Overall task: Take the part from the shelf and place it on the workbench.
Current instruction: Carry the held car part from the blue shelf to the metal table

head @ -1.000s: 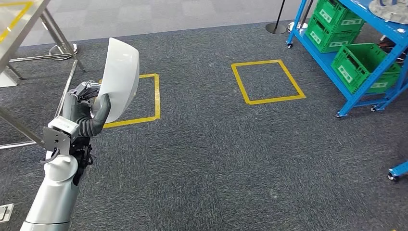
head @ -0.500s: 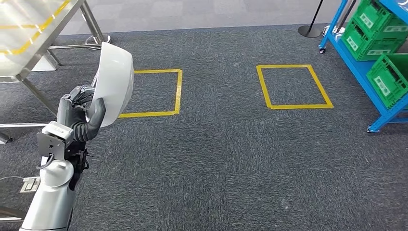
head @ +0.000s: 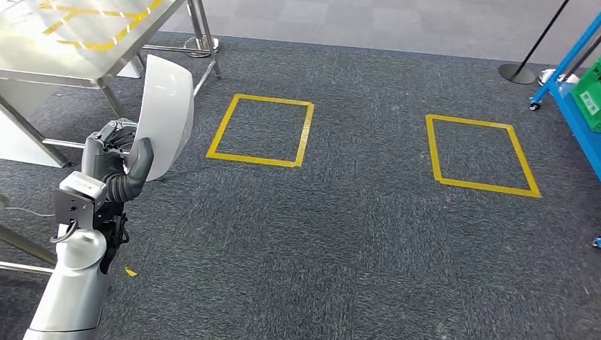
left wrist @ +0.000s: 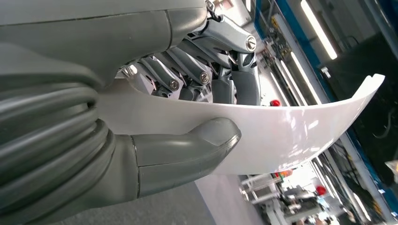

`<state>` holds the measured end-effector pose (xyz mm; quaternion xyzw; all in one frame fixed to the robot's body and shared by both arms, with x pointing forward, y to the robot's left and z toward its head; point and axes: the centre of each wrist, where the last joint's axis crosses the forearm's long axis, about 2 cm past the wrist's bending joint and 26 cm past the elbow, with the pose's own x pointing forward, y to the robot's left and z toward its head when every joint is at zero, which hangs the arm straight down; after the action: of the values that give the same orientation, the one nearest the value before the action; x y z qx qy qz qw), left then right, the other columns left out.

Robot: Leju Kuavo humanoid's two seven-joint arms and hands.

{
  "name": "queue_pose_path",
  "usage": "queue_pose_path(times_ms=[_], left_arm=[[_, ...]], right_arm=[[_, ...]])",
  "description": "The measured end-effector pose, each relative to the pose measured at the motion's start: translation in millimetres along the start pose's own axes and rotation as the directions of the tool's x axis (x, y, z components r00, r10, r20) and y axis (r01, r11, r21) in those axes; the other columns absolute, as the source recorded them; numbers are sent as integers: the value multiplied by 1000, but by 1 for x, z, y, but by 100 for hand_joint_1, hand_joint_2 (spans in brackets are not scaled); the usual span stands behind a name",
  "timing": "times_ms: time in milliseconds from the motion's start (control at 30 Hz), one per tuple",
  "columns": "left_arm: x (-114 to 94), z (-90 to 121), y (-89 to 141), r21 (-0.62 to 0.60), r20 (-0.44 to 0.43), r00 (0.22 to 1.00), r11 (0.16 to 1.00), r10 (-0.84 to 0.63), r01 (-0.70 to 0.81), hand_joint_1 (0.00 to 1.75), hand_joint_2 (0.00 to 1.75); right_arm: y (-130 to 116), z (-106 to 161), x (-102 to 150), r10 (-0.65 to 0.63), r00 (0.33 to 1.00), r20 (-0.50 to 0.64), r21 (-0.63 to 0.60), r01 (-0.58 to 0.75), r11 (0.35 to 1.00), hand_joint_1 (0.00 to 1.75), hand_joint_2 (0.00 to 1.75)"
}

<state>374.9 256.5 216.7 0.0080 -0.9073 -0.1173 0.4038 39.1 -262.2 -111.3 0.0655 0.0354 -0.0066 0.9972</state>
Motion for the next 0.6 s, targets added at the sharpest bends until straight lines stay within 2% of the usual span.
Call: queue_pose_path(times_ms=[600], left_arm=[[1, -5, -4, -6, 2, 1000, 1000, -3, 3, 175, 175]], right_arm=[[3, 0, -1, -11, 1000, 13, 1, 11, 1000, 0, 0]])
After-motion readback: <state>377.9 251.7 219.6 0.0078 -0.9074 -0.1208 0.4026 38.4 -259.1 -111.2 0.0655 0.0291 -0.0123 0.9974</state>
